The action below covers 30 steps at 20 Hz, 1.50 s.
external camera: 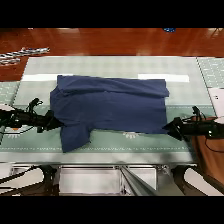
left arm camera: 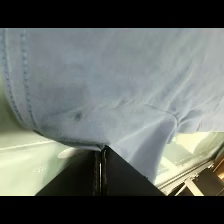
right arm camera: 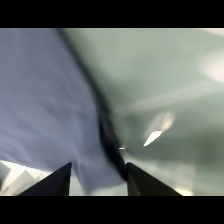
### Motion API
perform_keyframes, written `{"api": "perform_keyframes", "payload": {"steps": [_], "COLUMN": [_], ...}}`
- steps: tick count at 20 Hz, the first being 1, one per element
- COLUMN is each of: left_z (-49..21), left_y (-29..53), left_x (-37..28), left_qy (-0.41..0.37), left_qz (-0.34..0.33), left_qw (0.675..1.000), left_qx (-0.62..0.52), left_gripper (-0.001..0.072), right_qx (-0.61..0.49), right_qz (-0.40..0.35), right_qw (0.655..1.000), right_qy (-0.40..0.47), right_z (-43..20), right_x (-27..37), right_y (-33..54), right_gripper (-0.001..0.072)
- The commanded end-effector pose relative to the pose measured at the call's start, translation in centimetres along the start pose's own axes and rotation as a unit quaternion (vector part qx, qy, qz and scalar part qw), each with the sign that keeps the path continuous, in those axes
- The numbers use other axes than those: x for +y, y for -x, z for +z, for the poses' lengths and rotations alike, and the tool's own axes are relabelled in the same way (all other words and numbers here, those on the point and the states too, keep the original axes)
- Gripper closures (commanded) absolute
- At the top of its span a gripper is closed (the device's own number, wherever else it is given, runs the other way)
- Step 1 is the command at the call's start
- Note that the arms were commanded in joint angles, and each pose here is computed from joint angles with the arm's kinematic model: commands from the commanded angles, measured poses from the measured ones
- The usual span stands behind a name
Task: Fold the shirts.
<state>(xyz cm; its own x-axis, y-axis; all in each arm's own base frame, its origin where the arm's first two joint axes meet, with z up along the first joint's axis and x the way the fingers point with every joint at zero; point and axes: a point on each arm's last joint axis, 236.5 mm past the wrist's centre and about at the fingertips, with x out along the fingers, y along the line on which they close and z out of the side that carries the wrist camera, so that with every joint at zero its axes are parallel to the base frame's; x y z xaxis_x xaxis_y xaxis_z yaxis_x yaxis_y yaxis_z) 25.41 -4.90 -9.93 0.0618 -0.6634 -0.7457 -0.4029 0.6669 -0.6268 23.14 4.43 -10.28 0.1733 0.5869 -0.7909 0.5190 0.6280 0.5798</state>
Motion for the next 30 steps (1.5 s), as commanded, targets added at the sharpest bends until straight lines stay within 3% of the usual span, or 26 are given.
{"api": "perform_keyframes", "payload": {"steps": [1, 2, 9, 18, 27, 28, 29, 30], "left_z": [0.6, 0.9, 7.4, 20.3, 26.8, 26.9, 26.6, 26.2], "left_y": [0.3, 0.6, 6.0, 4.6, 2.3, 1.8, 1.4, 1.1], "left_x": [-0.5, -0.7, -5.6, -14.2, -14.0, -13.8, -13.7, -13.6], "left_qy": [-0.002, -0.006, -0.077, -0.106, -0.088, -0.089, -0.088, -0.09], "left_qz": [-0.006, -0.006, -0.013, -0.018, -0.026, -0.024, -0.024, -0.021], "left_qw": [1.0, 1.0, 0.992, 0.986, 0.986, 0.986, 0.987, 0.989], "left_qx": [-0.008, -0.013, -0.098, -0.128, -0.138, -0.137, -0.129, -0.118], "left_gripper": [0.0687, 0.0687, 0.0687, 0.0687, 0.0687, 0.0685, 0.0604, 0.034], "right_qx": [-0.011, -0.012, -0.066, -0.098, -0.125, -0.131, -0.134, -0.135], "right_qz": [0.016, 0.019, 0.011, 0.056, 0.099, 0.1, 0.099, 0.098], "right_qw": [0.999, 0.998, 0.989, 0.985, 0.981, 0.981, 0.981, 0.981], "right_qy": [0.032, 0.06, 0.13, 0.131, 0.111, 0.103, 0.098, 0.099], "right_z": [2.3, 2.6, 7.4, 17.1, 24.0, 24.6, 24.9, 25.0], "right_x": [2.9, 3.9, 7.8, 13.0, 14.9, 14.7, 14.5, 14.4], "right_y": [-1.3, -0.8, 4.5, 3.2, 1.6, 1.3, 1.0, 1.0], "right_gripper": [0.0517, 0.0684, 0.0685, 0.0685, 0.0684, 0.0675, 0.0517, 0.0302]}}
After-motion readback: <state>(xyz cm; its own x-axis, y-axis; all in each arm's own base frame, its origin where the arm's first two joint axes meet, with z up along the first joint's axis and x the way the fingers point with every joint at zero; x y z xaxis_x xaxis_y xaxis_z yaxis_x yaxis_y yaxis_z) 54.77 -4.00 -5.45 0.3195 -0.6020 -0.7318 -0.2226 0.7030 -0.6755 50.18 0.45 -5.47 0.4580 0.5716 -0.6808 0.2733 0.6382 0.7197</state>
